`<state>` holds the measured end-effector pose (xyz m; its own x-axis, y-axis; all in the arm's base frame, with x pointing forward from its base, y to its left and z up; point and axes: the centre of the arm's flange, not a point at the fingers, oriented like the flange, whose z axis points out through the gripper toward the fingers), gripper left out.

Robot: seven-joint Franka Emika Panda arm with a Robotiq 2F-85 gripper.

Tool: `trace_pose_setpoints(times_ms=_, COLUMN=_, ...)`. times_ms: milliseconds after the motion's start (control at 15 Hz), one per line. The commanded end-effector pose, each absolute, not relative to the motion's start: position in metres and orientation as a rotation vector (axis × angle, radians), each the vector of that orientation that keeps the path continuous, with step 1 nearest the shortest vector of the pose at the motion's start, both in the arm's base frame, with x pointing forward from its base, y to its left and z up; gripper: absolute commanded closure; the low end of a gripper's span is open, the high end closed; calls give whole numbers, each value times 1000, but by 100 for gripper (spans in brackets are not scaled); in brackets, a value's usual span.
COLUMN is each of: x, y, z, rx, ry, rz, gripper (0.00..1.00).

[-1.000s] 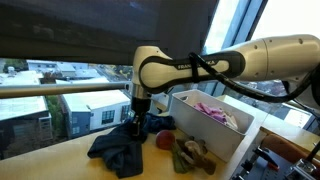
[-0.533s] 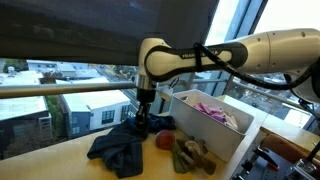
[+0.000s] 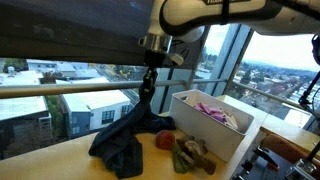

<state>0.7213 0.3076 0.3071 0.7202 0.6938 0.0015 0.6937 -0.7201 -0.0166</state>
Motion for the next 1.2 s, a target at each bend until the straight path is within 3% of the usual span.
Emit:
trace_pose_setpoints(times_ms=0, x=671, y=264, z=367, rx=-2926, ry=-1165, rz=-32, gripper=99)
trace_pose_setpoints(times_ms=667, x=643, y=106, z=507, rx=-3082, ry=-889, rz=-135, gripper=99)
trace_pose_setpoints(times_ms=1133, x=618, y=8, z=674, rx=-3128, ry=-716, rz=-459, gripper=99)
